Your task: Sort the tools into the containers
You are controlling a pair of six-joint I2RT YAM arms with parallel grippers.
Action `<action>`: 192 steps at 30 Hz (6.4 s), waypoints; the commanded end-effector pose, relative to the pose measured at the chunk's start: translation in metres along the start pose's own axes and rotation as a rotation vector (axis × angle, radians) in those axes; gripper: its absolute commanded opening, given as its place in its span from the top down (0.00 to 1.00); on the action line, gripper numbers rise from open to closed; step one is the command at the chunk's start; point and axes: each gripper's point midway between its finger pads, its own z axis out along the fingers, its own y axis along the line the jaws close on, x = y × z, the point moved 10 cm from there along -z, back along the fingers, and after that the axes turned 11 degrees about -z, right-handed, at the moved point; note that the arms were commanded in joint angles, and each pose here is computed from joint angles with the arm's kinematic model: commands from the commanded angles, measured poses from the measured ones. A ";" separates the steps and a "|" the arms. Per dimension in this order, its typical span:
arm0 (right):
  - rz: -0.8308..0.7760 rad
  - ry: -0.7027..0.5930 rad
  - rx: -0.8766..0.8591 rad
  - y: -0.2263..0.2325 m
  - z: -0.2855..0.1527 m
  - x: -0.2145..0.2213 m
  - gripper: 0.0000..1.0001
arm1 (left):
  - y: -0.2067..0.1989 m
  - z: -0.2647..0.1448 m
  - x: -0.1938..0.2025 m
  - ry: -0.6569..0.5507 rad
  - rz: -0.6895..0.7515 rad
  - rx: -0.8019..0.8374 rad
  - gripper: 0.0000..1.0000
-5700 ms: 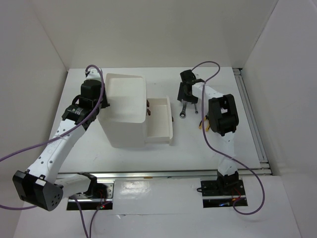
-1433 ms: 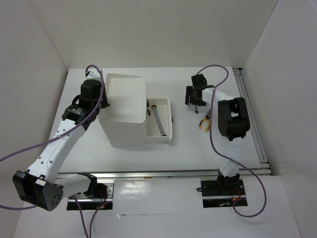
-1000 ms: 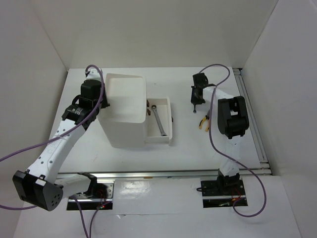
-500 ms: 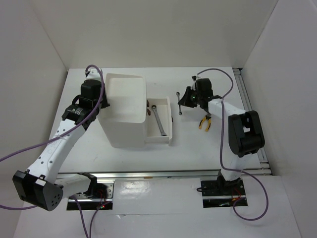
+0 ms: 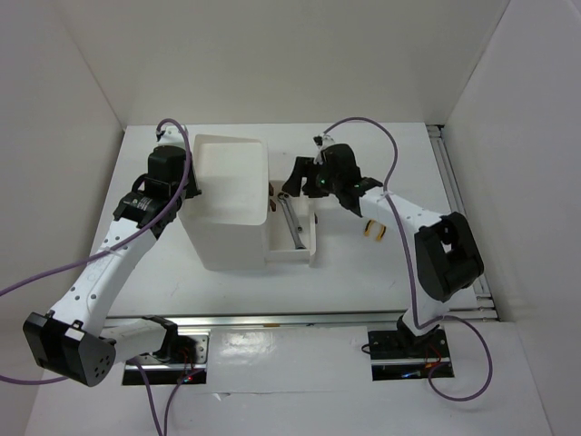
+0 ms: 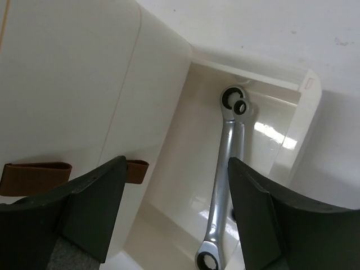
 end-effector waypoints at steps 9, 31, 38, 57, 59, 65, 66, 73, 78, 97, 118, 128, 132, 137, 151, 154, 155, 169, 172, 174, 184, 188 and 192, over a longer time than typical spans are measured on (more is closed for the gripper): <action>-0.127 0.008 0.685 -0.043 -0.036 -0.006 1.00 | -0.005 0.001 0.029 0.182 -0.030 0.051 0.72; -0.081 0.025 -0.030 0.069 0.050 0.053 1.00 | -0.006 0.006 0.032 0.202 -0.025 0.051 0.72; 0.037 0.019 -0.166 0.074 0.053 0.075 0.97 | -0.006 0.006 0.032 0.202 -0.025 0.051 0.72; 0.127 0.047 0.256 0.033 0.049 0.098 1.00 | -0.006 0.003 0.031 0.199 -0.028 0.063 0.72; 0.133 0.065 0.174 0.044 0.066 0.109 1.00 | -0.006 0.003 0.031 0.199 -0.028 0.063 0.72; 0.164 -0.068 -0.184 0.072 0.054 0.108 1.00 | -0.006 0.003 0.031 0.199 -0.028 0.063 0.72; 0.162 -0.081 -0.191 0.073 0.050 0.106 1.00 | -0.006 0.003 0.031 0.199 -0.028 0.063 0.72; 0.088 0.043 0.661 0.021 0.014 0.093 0.71 | -0.006 0.003 0.031 0.199 -0.028 0.063 0.72; 0.023 0.070 0.853 -0.002 -0.021 0.086 0.30 | -0.006 0.003 0.031 0.199 -0.028 0.063 0.72; 0.220 0.250 0.964 -0.137 -0.044 0.092 0.36 | -0.007 0.003 0.032 0.203 -0.029 0.071 0.71; 0.286 0.316 0.914 -0.149 -0.045 0.128 1.00 | -0.002 -0.019 0.009 0.102 -0.055 0.032 0.23; 0.270 0.337 0.881 -0.151 -0.041 0.134 1.00 | 0.001 -0.050 -0.031 -0.052 -0.107 -0.003 0.10; 0.264 0.340 0.870 -0.152 -0.039 0.138 1.00 | -0.001 -0.063 -0.052 -0.124 -0.134 0.004 0.00; 0.240 0.304 0.830 -0.148 -0.041 0.130 1.00 | -0.003 -0.087 -0.069 -0.186 -0.178 0.075 0.00; 0.062 -0.244 0.415 -0.014 -0.092 -0.063 1.00 | 0.048 -0.198 -0.060 -0.418 -0.361 0.167 0.00; 0.022 -0.305 0.249 0.031 -0.100 -0.083 1.00 | 0.052 -0.199 -0.054 -0.408 -0.357 0.148 0.00; 0.021 -0.329 0.188 0.043 -0.098 -0.086 1.00 | 0.053 -0.196 -0.051 -0.391 -0.349 0.138 0.00; -0.157 -0.250 -0.293 0.213 -0.073 -0.090 1.00 | 0.052 -0.180 -0.031 -0.322 -0.327 0.137 0.00; -0.176 -0.241 -0.309 0.228 -0.062 -0.089 1.00 | 0.054 -0.181 -0.029 -0.328 -0.329 0.130 0.00; -0.190 -0.214 -0.309 0.232 -0.054 -0.084 1.00 | 0.055 -0.183 -0.029 -0.335 -0.333 0.135 0.00; -0.203 -0.176 -0.182 0.221 -0.019 -0.072 0.99 | 0.059 -0.188 -0.025 -0.318 -0.295 0.131 0.00; -0.209 -0.154 -0.182 0.223 -0.016 -0.066 0.37 | 0.059 -0.186 -0.023 -0.307 -0.281 0.133 0.00; -0.213 -0.201 -0.177 0.228 -0.033 -0.076 0.07 | 0.059 -0.188 -0.023 -0.311 -0.274 0.144 0.00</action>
